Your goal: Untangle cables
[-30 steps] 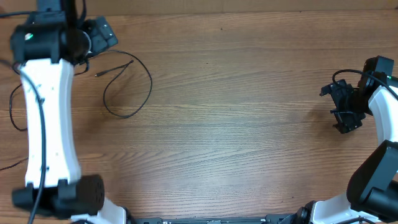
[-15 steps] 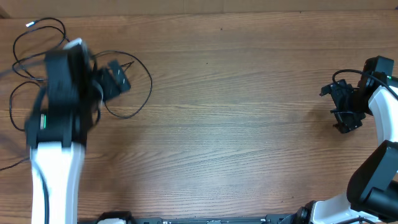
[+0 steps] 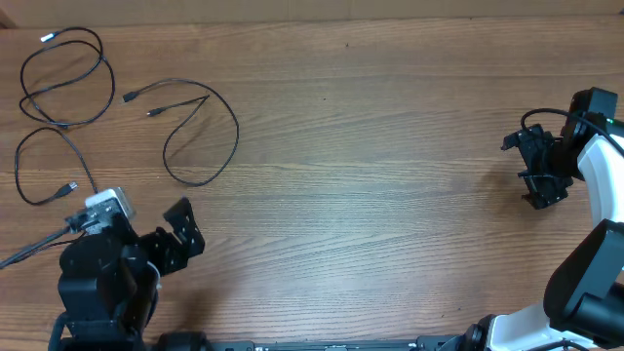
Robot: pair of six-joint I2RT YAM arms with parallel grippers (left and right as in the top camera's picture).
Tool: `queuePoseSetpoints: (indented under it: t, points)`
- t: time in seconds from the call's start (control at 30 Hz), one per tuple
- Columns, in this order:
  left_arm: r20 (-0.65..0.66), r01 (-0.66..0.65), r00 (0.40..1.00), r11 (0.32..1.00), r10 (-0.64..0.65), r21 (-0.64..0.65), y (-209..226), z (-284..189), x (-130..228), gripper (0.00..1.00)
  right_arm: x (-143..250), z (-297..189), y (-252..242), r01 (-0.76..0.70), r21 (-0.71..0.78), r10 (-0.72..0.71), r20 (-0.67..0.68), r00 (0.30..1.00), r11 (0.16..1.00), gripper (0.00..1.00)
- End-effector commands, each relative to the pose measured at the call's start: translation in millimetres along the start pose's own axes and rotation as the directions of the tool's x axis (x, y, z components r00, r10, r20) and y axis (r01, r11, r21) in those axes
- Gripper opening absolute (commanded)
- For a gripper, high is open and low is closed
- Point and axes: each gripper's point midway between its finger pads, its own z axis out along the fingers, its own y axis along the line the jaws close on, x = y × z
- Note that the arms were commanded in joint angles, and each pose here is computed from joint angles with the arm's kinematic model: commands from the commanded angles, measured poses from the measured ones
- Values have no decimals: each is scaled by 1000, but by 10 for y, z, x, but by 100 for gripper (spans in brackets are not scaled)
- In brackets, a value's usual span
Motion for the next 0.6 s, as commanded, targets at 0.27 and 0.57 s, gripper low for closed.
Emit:
queuePoseSetpoints:
  t: [0.27,0.57]
  points:
    - [-163,-17,987,998,7,-62,156,-1,390,99,-42,-64,79,12,-22,-12,18,1000,1000,100]
    - [16,-4,1000,999,3,44,188,-307,555,100,-42,-64,79,12,-22,-12,18,1000,1000,100]
